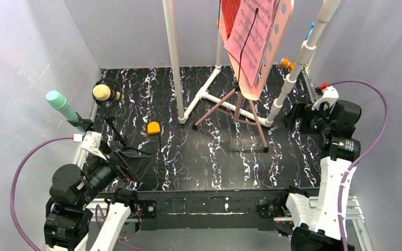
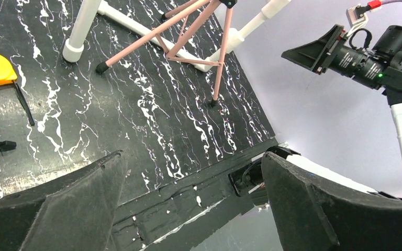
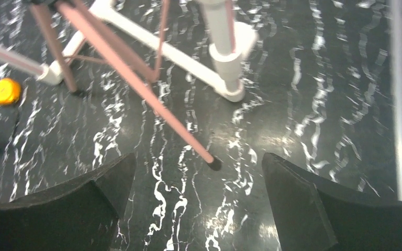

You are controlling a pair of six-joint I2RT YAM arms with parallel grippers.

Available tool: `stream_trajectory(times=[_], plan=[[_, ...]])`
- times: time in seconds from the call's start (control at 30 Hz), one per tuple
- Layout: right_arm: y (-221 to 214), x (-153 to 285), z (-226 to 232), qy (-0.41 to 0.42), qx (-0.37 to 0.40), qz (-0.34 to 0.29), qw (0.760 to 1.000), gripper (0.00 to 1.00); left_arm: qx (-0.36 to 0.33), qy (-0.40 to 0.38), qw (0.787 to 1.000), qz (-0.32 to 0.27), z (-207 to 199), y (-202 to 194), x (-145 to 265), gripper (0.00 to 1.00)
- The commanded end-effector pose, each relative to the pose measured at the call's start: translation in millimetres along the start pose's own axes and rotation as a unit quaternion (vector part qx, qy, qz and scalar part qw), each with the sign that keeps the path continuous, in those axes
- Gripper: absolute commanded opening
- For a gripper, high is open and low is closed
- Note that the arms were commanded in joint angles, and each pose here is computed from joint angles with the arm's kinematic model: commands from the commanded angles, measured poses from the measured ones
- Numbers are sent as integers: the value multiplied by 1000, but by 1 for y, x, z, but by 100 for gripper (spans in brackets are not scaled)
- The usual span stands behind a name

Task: Pack up the instrument practice props
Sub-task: Pick up the microphone stand with the microphone from the center of the board.

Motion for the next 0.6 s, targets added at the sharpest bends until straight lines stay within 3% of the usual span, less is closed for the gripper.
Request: stream_trajectory(times=[0.0,0.1,0.4,0.57], plan=[[-17,-21,12,160,47,-40,985,100,6,7,1000,8,3,-1,-3,100],[-33,-33,20,259,68,-63,962,100,11,9,1000,18,0,1,-3,100],[-68,-57,21,337,91,-91,932,100,9,47,999,17,-11,20,-3,100],[-74,-61,20,336,95,-89,933,100,2,63,998,-2,-16,26,3,100]])
Point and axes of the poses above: each gripper's point midway between its finger pads, its own x axis back along the fingers, its own z axis along the line the jaws close on, y = z × x, the point moved 10 cm from there along x, back along the fingers, and after that the axes turned 10 degrees about x, right-handed, at the moved point
